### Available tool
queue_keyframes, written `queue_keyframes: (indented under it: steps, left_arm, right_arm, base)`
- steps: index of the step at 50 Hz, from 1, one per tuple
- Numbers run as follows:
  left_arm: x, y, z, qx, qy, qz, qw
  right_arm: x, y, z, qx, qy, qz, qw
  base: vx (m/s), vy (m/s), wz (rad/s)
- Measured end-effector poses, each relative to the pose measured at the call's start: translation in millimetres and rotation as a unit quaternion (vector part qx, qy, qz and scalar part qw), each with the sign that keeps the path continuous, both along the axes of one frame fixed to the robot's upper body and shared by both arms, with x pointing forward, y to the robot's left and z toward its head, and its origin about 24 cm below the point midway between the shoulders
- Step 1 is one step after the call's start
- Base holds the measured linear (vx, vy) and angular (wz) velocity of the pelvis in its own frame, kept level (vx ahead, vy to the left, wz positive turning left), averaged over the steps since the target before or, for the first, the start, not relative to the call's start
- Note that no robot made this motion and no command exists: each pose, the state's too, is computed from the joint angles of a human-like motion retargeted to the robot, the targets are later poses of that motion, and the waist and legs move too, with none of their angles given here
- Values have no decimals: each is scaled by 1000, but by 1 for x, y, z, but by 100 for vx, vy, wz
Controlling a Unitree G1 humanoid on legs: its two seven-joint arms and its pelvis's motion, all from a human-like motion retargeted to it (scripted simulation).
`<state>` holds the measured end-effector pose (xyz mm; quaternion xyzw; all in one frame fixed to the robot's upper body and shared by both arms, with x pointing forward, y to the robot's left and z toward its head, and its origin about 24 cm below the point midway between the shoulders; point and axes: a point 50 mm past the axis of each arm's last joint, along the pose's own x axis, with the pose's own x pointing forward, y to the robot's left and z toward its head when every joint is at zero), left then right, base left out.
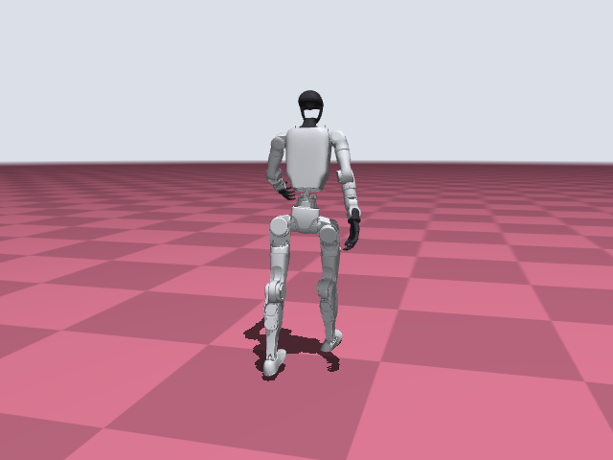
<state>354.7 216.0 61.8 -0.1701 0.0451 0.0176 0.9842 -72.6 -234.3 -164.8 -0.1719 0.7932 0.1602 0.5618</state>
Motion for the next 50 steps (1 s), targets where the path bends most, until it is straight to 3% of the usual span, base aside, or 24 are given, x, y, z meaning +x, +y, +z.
queue_keyframes:
  steps: [5, 9, 15, 19, 23, 28, 35, 39, 42, 45, 50]
  left_arm:
    - [-18, -8, -16, -45, 1, -53, 998]
    - [-101, 7, -118, -12, 223, -41, 974]
    - [-293, 29, -217, 70, 564, -56, 821]
    - [-406, 37, -221, 79, 688, -65, 719]
    - [-484, 37, -205, 75, 757, -36, 648]
    - [-519, 23, -197, 70, 792, -54, 604]
    - [-432, 15, -225, 99, 721, -201, 656]
    - [-282, 31, -224, 169, 601, -120, 772]
    - [-170, 29, -188, 154, 461, -44, 873]
    - [-79, 14, -125, 107, 285, -28, 952]
    - [-3, -6, -12, 36, 24, -39, 998]
  right_arm:
    - [26, -2, -3, -4, -6, 5, 1000]
    - [91, -8, -5, -47, -109, 8, 993]
    - [259, 5, 36, -57, -405, -29, 912]
    - [346, 29, 101, 11, -575, -22, 817]
    - [387, 36, 156, 48, -673, -16, 738]
    - [373, 24, 140, 32, -656, -53, 752]
    - [212, 6, 21, -27, -400, -67, 914]
    - [98, 19, -10, 4, -184, -40, 982]
    - [25, 22, -8, 22, -57, -24, 998]
    - [-26, 17, 2, 29, 20, -29, 999]
    - [-54, 1, 14, 7, 69, -46, 997]
  base:
    - [105, -27, -25]
    - [105, -30, -59]
    - [93, -19, -110]
    - [94, -1, -202]
    - [101, 19, -161]
    - [106, 30, -28]
    - [113, 30, 58]
    - [94, 20, 100]
    - [94, 11, 145]
    - [94, -1, 167]
    - [106, -21, 151]
